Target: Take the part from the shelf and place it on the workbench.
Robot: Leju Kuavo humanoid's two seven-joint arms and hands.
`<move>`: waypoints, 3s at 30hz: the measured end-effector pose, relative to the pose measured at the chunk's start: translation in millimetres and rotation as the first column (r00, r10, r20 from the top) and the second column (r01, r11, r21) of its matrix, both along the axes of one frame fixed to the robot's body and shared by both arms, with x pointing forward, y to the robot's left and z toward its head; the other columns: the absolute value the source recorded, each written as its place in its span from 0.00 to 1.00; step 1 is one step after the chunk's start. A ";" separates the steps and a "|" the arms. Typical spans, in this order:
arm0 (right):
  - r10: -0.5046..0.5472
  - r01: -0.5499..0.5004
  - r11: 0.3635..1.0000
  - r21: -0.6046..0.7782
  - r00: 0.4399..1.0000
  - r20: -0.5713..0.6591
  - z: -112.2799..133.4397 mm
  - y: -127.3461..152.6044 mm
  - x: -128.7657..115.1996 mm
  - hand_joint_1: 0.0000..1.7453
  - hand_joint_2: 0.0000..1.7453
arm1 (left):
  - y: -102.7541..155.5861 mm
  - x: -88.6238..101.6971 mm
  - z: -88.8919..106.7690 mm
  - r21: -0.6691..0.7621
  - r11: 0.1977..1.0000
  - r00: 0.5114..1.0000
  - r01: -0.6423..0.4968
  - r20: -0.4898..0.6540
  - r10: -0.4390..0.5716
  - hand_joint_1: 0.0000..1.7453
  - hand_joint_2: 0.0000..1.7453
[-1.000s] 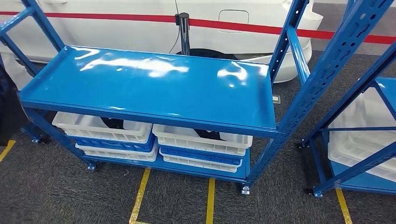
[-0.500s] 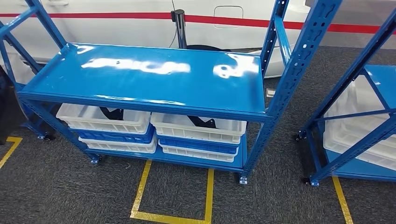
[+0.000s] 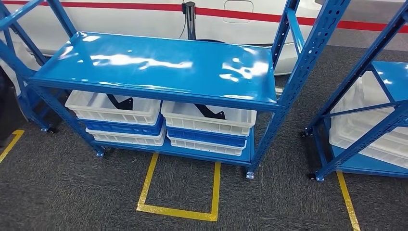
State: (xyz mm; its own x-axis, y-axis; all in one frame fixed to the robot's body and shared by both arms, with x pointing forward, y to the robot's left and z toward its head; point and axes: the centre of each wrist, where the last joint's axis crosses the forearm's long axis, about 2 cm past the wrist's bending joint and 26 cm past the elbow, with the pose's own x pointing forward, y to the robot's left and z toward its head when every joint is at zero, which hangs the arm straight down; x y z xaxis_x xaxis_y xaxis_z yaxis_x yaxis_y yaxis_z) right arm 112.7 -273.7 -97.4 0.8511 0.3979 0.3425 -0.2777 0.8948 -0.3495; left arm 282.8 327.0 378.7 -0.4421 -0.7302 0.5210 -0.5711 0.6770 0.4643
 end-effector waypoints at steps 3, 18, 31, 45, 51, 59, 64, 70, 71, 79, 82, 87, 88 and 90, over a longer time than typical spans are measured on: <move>-0.002 0.002 1.000 0.002 1.000 -0.003 -0.3 0.2 -1.2 0.00 0.00 | 0.0 0.0 0.2 0.000 1.000 1.000 0.000 0.000 0.000 1.00 1.00; -0.014 0.014 1.000 0.015 1.000 -0.002 0.1 -1.2 0.8 0.00 0.00 | 0.9 -0.5 0.6 -0.006 1.000 1.000 -0.003 0.003 0.003 1.00 1.00; -0.017 0.017 1.000 0.019 1.000 -0.009 -0.5 -0.8 -1.4 0.00 0.00 | 1.8 -0.7 1.3 -0.020 1.000 1.000 -0.001 0.002 0.001 1.00 1.00; -0.011 0.011 1.000 0.029 1.000 -0.013 0.1 1.2 1.1 0.00 0.00 | 2.1 -0.8 0.9 -0.031 1.000 1.000 0.001 0.002 -0.001 1.00 1.00; -0.009 0.010 0.999 0.032 1.000 -0.017 0.3 3.2 1.7 0.00 0.00 | 2.3 -0.9 0.0 -0.034 0.999 1.000 0.000 -0.002 0.000 1.00 1.00; -0.004 0.005 0.999 0.033 1.000 -0.024 0.1 4.4 0.7 0.00 0.00 | 2.5 -0.8 1.7 -0.034 0.999 1.000 -0.001 0.004 0.001 1.00 1.00; -0.003 0.005 0.999 0.032 0.999 -0.035 -0.6 4.1 -2.2 0.00 0.00 | 2.5 -0.8 1.8 -0.033 0.999 1.000 0.001 0.005 0.000 1.00 1.00; -0.003 0.004 0.999 0.033 0.999 -0.036 -0.7 4.4 -2.4 0.00 0.00 | 2.4 -0.9 1.3 -0.034 0.999 1.000 0.000 0.005 0.000 1.00 1.00; -0.003 0.004 0.999 0.033 0.999 -0.035 -0.6 4.4 -2.2 0.00 0.00 | 2.5 -1.0 1.2 -0.040 0.999 1.000 -0.003 0.006 0.003 1.00 1.00; -0.005 0.006 0.999 0.037 1.000 -0.021 -0.5 4.9 -2.0 0.00 0.00 | 8.1 -1.9 -0.4 -0.162 0.987 1.000 -0.004 -0.016 0.002 1.00 1.00; -0.009 0.010 0.999 0.033 1.000 -0.023 -1.3 4.2 -5.0 0.00 0.00 | 9.5 -1.8 -5.0 -0.201 0.980 0.999 0.004 -0.050 -0.014 1.00 1.00; -0.012 0.013 0.999 0.034 1.000 -0.024 -1.8 4.3 -7.5 0.00 0.00 | 10.5 -1.5 -10.4 -0.225 0.974 0.996 0.010 -0.081 -0.029 1.00 1.00; -0.012 0.013 0.999 0.034 1.000 -0.024 -1.9 4.3 -7.8 0.00 0.00 | 10.6 -1.5 -10.5 -0.228 0.974 0.996 0.010 -0.081 -0.029 1.00 1.00; -0.013 0.014 0.999 0.034 1.000 -0.023 -1.9 4.2 -7.8 0.00 0.00 | 11.0 -1.5 -10.8 -0.231 0.973 0.996 0.009 -0.080 -0.028 1.00 1.00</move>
